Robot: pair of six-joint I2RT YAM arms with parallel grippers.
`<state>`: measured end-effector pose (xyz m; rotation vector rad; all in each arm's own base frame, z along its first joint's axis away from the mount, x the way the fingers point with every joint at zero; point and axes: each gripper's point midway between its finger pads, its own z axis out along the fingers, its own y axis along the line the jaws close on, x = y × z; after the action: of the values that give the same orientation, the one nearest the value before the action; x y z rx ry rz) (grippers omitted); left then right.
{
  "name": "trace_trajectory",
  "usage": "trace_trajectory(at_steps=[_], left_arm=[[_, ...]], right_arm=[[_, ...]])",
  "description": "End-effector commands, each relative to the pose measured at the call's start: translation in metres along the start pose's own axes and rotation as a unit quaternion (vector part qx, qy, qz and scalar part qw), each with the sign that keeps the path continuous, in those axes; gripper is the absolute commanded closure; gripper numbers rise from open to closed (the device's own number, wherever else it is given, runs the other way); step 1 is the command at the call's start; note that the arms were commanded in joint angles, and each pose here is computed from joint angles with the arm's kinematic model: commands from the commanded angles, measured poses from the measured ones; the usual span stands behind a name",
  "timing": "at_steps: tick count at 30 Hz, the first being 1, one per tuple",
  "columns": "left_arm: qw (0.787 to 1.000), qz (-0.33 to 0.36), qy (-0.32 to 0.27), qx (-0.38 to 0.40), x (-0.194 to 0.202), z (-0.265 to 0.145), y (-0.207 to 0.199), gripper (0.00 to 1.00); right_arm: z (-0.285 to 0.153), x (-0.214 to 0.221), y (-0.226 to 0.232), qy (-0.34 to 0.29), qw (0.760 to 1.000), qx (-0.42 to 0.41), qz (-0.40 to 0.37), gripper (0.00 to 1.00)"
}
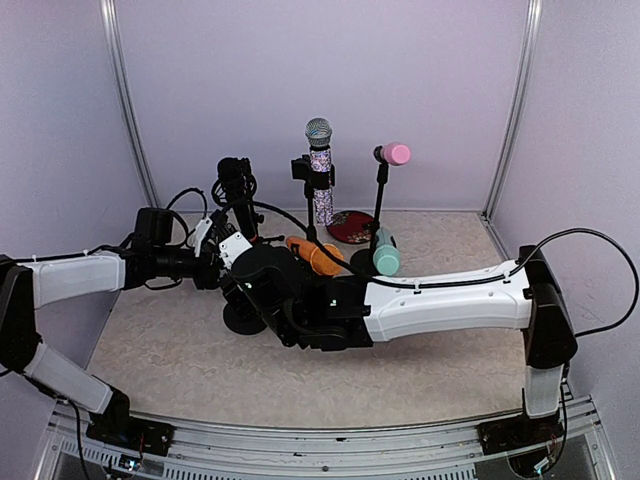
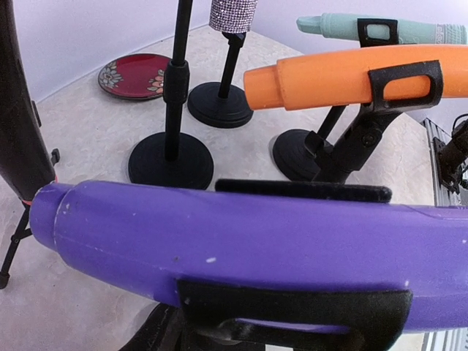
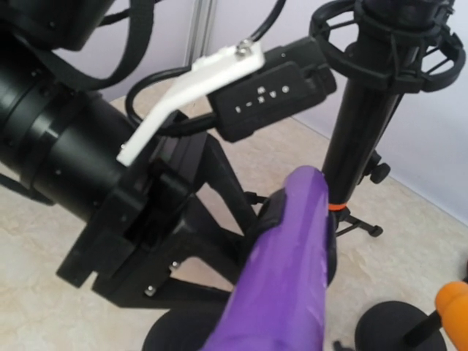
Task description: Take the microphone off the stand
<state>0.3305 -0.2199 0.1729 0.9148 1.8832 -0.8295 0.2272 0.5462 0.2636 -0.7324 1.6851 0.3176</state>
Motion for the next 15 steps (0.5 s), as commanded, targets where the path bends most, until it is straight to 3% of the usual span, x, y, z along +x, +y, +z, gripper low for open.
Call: trace_trajectory(at_steps=[1,8,11,15], left_arm=[[1.000,0.010,-0.010,0.016,0.001,0.006,-0.005,0.51],[1.000,-0.001,0.002,0.027,0.011,0.015,-0.002,0.52],[1.000,-0.003,-0.002,0.025,0.010,0.018,0.001,0.64],[1.000,-0.002,-0.009,0.013,0.005,0.020,0.008,0.90]], right_arm=[[-0.012,-0.020,0.003,-0.025,0.998,-0.033,0.049,0.95],[-0.017,-0.020,0.005,-0.034,0.997,-0.048,0.049,0.96],[-0.019,-0.021,0.006,-0.038,0.996,-0.057,0.049,0.96],[-0.022,-0.025,0.004,-0.044,0.996,-0.060,0.043,0.98]])
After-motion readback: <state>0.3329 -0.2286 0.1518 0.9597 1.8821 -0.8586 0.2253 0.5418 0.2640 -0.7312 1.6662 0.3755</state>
